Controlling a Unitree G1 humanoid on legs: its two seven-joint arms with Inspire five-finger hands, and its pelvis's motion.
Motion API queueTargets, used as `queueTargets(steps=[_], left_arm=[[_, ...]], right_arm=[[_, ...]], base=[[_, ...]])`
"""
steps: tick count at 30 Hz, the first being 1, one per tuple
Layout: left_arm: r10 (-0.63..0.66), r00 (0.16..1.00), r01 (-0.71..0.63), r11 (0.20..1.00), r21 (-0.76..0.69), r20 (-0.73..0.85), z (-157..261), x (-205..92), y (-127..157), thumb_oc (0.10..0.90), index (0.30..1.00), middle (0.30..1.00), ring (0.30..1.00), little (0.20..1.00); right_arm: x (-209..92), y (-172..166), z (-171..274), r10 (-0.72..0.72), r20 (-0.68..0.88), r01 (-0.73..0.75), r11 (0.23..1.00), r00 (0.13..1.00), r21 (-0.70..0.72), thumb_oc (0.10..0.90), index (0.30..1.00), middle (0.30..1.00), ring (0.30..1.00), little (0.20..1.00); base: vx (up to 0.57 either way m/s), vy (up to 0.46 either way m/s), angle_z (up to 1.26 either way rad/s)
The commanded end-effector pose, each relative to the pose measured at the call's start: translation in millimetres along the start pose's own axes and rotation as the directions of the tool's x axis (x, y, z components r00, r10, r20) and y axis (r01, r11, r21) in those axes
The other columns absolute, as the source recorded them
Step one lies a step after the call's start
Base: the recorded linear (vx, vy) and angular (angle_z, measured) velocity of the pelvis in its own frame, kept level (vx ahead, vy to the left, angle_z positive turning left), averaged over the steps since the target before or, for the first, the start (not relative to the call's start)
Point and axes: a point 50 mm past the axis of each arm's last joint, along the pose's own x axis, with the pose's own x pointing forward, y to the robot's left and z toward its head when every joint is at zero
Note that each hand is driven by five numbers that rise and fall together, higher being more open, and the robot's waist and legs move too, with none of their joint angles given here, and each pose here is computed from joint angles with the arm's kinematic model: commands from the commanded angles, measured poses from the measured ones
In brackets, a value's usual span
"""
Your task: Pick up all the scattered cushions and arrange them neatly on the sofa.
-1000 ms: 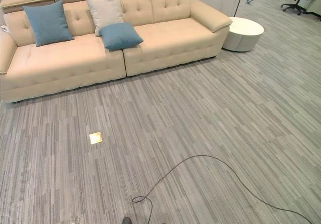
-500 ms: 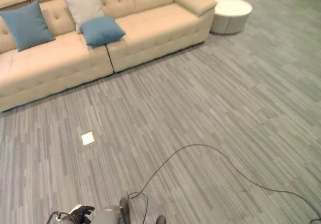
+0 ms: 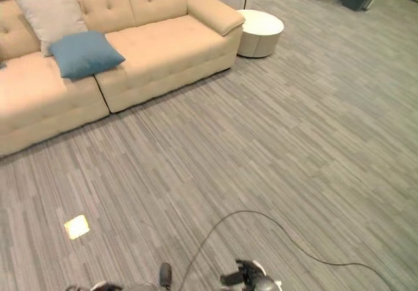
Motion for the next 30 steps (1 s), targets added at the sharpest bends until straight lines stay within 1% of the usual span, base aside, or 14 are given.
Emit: queueTargets(steps=[1,2,3,6,8,10,11,12,14,16,22,25,26,30], left_arm=[[0.052,0.998,-0.05,0.997,-0.058,0.044,10.3,1.4,11.3,0.8,0.9,0.9,0.9,0.9],[0.052,0.997,-0.049,0.998,-0.049,0.061,15.6,1.9,11.4,0.8,0.9,0.9,0.9,0.9],[0.051,0.994,-0.048,0.998,-0.027,0.098,25.9,2.8,12.6,0.8,0.9,0.9,0.9,0.9],[0.035,0.996,-0.033,0.999,-0.032,0.085,20.6,2.4,8.7,0.8,0.9,0.9,0.9,0.9],[0.012,1.0,-0.011,0.988,-0.155,0.002,2.4,0.4,-4.8,0.8,0.9,0.9,0.9,0.9],[-0.015,1.0,0.01,0.984,-0.179,-0.024,-3.1,-0.6,-11.6,0.8,0.9,0.9,0.9,0.9],[-0.052,0.996,0.034,0.97,-0.243,-0.067,-15.2,-3.5,-22.7,0.8,0.9,0.9,0.9,0.9],[-0.05,0.996,0.026,0.959,-0.281,-0.078,-19.2,-4.2,-22.0,0.8,0.9,0.9,0.9,0.9],[-0.042,0.995,0.013,0.948,-0.318,-0.086,-23.0,-4.8,-19.3,0.8,0.9,0.9,0.9,0.9],[-0.001,0.995,-0.042,0.902,-0.429,-0.099,-26.9,-5.1,-10.8,0.8,0.9,0.9,0.9,0.9],[0.035,0.987,-0.109,0.863,-0.494,-0.157,-44.8,-8.8,-2.0,0.8,0.9,0.9,0.9,0.9],[0.038,0.969,-0.179,0.785,-0.593,-0.243,-64.9,-14.4,-2.0,0.8,0.9,0.9,0.9,0.9],[0.038,0.959,-0.215,0.744,-0.632,-0.281,-73.2,-17.4,-7.1,0.8,0.9,0.9,0.9,0.9],[0.042,0.946,-0.257,0.698,-0.669,-0.32,-79.7,-19.5,-5.6,0.8,0.9,0.9,0.9,0.9]], right_arm=[[1.0,-9.1,7.1,-0.026,0.016,0.026,1.0,1.0,0.002,0.8,0.9,0.9,0.9,0.9],[-0.2,-10.5,-0.4,-0.028,-0.008,0.028,1.0,1.0,0.013,0.8,0.9,0.9,0.9,0.9],[-4.2,-16.5,-22.3,-0.036,-0.094,0.039,0.999,0.995,0.031,0.8,0.9,0.9,0.9,0.9],[-13.0,-17.0,-56.5,-0.035,-0.21,0.048,0.997,0.977,0.054,0.8,0.9,0.9,0.9,0.9],[-20.6,-16.3,-79.2,-0.041,-0.292,0.073,0.992,0.956,0.1,0.8,0.9,0.9,0.9,0.9],[-23.0,-18.9,-84.9,-0.051,-0.317,0.089,0.991,0.947,0.104,0.8,0.9,0.9,0.9,0.9],[-27.7,-26.1,-93.8,-0.075,-0.346,0.127,0.983,0.935,0.131,0.8,0.9,0.9,0.9,0.9],[-28.4,-30.8,-94.2,-0.09,-0.348,0.148,0.979,0.933,0.144,0.8,0.9,0.9,0.9,0.9],[-28.6,-35.7,-93.0,-0.105,-0.346,0.165,0.975,0.932,0.147,0.8,0.9,0.9,0.9,0.9],[-25.1,-46.1,-80.8,-0.139,-0.313,0.18,0.978,0.939,0.105,0.8,0.9,0.9,0.9,0.9],[-12.3,-55.1,-38.1,-0.182,-0.179,0.193,0.98,0.967,0.048,0.8,0.9,0.9,0.9,0.9],[-2.5,-46.5,-1.9,-0.169,-0.065,0.166,0.984,0.983,-0.057,0.8,0.9,0.9,0.9,0.9],[1.4,-32.7,9.5,-0.136,-0.031,0.132,0.985,0.99,-0.109,0.8,0.9,0.9,0.9,0.9],[2.5,-15.0,7.2,-0.098,-0.027,0.095,0.99,0.995,-0.104,0.8,0.9,0.9,0.9,0.9]], base=[[0.52,-0.189,0.5],[0.83,-0.276,0.37],[0.8,-0.254,0.54],[0.71,-0.219,0.71],[0.77,-0.365,0.39],[0.47,-0.304,0.68],[0.36,-0.34,0.68],[0.5,-0.483,0.53],[0.33,-0.297,0.23],[0.59,-0.248,0.05],[0.44,0.103,0.31],[0.5,0.243,0.29],[0.46,0.264,0.49],[0.52,0.379,0.65]])
